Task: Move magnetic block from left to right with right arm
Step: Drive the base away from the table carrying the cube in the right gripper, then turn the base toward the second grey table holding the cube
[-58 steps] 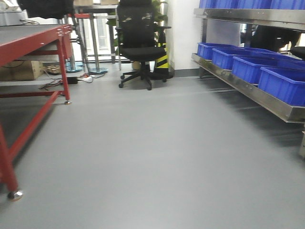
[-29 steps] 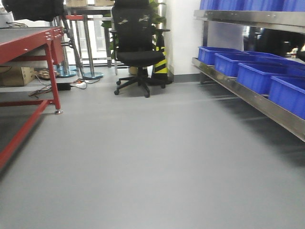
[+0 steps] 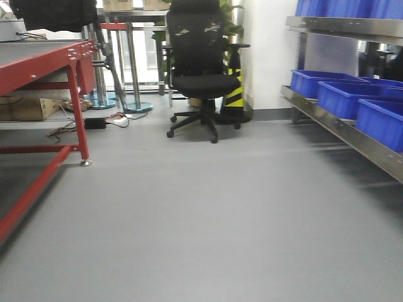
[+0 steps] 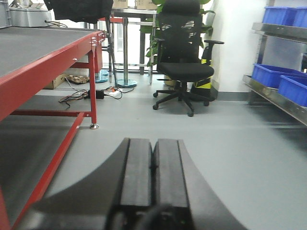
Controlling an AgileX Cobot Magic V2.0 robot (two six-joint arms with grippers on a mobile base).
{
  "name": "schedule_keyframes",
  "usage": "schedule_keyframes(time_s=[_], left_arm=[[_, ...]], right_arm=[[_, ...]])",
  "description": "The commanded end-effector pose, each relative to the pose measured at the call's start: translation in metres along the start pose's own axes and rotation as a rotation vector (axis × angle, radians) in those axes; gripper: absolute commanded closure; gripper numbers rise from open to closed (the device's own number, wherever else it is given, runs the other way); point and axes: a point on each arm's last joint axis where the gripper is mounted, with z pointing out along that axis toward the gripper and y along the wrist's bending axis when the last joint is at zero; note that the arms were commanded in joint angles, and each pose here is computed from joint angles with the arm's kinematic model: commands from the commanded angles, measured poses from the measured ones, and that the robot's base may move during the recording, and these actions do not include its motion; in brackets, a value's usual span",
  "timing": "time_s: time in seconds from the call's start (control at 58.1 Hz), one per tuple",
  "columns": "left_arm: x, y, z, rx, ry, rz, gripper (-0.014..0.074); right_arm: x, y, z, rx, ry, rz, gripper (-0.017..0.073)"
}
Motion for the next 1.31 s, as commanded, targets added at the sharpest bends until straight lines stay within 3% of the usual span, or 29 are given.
schedule_keyframes(time_s=[0.0,1.29], left_arm=[[-0.0057,0.0006,-0.0009,-0.005,-0.091,-0.011,0.0720],[-0.0057,0.0006,-0.0009,-0.005,-0.091,-0.011,0.0720]], right_arm=[[-0.0151,0.0014,-0.0009,-0.006,-0.095,-0.026,0.0361],[-0.0152,0.0014,-0.0009,-0.007,-0.096,-0.026,0.0361]])
